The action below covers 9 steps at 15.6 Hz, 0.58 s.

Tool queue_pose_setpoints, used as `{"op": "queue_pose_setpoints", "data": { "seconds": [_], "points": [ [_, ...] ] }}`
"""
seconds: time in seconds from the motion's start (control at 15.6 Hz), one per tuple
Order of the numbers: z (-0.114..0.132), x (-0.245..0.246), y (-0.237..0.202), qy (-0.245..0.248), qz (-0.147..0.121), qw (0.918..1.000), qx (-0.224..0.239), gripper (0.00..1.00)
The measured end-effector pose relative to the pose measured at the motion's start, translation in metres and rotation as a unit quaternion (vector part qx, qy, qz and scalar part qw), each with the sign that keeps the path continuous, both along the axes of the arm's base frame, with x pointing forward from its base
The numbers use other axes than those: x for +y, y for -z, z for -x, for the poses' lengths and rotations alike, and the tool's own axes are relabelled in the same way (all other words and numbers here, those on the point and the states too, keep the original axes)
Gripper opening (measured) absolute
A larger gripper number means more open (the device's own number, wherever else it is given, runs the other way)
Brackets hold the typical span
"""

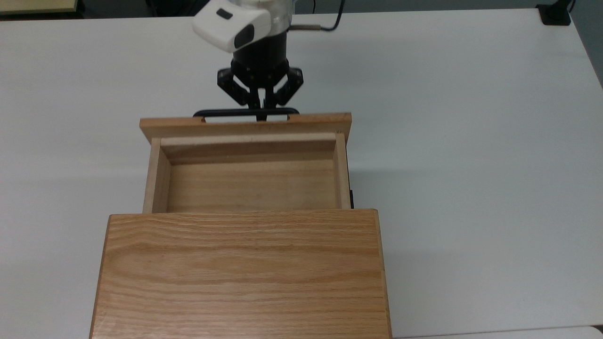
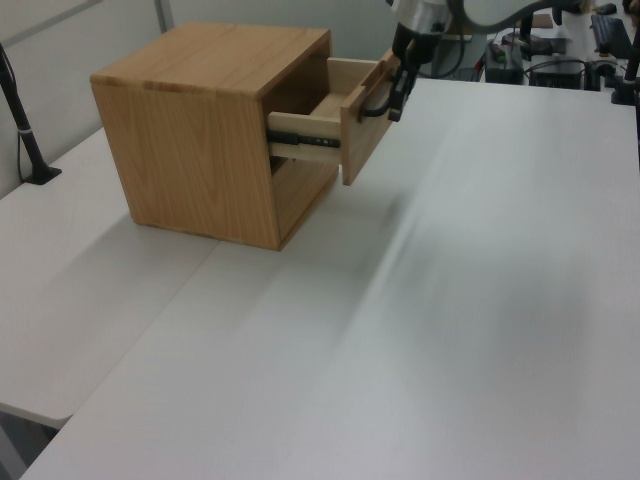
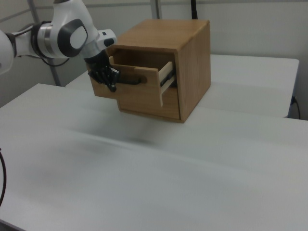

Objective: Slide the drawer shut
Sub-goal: 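Push the drawer front with the gripper into the wooden cabinet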

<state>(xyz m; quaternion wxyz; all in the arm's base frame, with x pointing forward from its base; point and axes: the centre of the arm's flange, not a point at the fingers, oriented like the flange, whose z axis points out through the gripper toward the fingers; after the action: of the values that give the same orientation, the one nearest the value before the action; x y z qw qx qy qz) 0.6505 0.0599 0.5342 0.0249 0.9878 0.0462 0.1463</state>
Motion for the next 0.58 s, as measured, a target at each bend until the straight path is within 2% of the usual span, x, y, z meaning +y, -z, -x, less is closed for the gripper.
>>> {"op": "queue_pose_setpoints", "data": {
  "seconds": [0.26, 0.58],
  "points": [
    [-0.033, 0.006, 0.017, 0.032, -0.019, 0.9978, -0.055, 0.06],
    [-0.071, 0.012, 0.031, 0.047, -0.034, 0.9927, -0.106, 0.06]
  ]
}}
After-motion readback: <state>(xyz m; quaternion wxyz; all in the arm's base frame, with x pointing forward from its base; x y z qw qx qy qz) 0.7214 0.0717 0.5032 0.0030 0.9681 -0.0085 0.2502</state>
